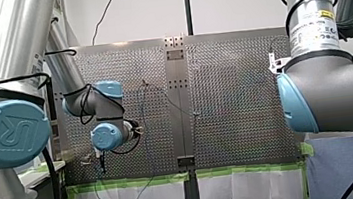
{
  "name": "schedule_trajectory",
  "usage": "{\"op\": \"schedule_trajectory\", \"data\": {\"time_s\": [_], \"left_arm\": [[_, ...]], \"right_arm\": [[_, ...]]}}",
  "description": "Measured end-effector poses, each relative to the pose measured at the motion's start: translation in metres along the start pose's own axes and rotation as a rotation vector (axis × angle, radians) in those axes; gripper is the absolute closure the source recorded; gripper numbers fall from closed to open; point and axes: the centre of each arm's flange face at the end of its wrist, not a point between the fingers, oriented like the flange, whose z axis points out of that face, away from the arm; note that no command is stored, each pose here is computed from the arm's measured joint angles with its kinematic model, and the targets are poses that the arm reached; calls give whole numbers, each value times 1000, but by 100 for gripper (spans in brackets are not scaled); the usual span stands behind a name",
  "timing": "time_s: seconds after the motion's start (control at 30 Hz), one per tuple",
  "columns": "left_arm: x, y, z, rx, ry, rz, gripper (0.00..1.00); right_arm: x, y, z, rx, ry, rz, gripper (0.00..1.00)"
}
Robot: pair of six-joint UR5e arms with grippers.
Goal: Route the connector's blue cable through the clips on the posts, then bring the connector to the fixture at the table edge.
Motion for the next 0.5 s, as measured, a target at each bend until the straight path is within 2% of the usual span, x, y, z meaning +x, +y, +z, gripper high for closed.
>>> {"op": "schedule_trajectory", "data": {"time_s": [0.27, 0.5], "left_arm": [[-1, -1, 1, 1, -2, -1, 2], [-1, -1, 2, 1, -4, -2, 2]], "right_arm": [[-5, -1, 3, -4, -14, 7, 78], [-2, -1, 5, -6, -10, 2, 78]]}}
